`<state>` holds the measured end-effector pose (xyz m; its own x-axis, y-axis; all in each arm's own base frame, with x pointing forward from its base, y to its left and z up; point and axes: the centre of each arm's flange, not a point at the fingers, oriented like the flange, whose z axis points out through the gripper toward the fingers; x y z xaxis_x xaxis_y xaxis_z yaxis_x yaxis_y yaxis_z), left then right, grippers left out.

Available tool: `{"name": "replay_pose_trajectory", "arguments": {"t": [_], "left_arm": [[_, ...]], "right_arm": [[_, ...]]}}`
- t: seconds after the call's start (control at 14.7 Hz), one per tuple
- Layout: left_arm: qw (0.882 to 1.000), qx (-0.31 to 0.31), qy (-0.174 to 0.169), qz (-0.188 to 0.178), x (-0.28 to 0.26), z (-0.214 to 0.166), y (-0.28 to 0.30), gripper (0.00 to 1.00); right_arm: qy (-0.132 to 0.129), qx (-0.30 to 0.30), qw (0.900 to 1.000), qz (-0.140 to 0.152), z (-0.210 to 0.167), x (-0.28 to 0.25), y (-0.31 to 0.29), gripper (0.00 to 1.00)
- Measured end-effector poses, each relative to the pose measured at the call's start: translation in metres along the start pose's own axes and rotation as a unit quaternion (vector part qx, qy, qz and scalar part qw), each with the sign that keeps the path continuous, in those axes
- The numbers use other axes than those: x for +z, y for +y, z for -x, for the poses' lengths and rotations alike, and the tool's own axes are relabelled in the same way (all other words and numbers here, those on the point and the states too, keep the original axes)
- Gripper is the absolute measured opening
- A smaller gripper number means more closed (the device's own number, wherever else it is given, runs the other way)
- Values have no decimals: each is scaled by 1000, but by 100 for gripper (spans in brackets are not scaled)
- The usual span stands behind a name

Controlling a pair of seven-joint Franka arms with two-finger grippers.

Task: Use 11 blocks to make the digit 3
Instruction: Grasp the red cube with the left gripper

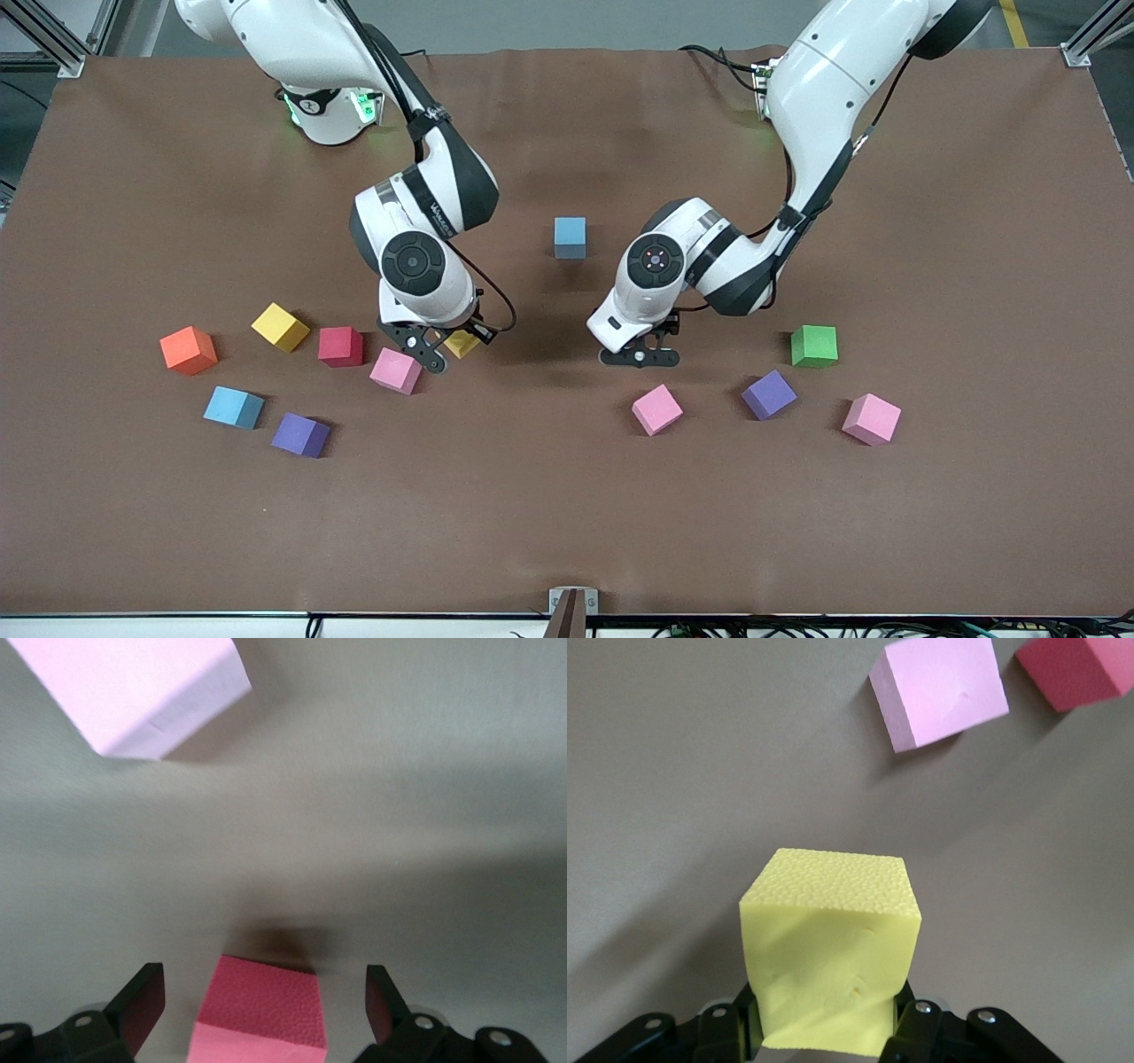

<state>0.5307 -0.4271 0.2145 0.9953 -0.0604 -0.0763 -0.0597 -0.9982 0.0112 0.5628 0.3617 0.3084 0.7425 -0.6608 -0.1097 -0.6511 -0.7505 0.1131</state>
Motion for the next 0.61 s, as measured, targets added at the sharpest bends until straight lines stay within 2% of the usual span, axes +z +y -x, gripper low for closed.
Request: {"name": "replay_pose_trajectory", "arguments": {"t": [0.27,0.48,0.61], "left_arm": [[1000,16,-12,-4,12,14,9,99],[999,39,-22,-10,21,21,7,97],[998,47,-27,-13,26,24,5,96]], "right_arm": [[1,15,1000,-9,-9,-10,3,54],[9,19,999,-33,-23,-24,5,54],[10,18,999,-37,-25,-29,5,54]]}}
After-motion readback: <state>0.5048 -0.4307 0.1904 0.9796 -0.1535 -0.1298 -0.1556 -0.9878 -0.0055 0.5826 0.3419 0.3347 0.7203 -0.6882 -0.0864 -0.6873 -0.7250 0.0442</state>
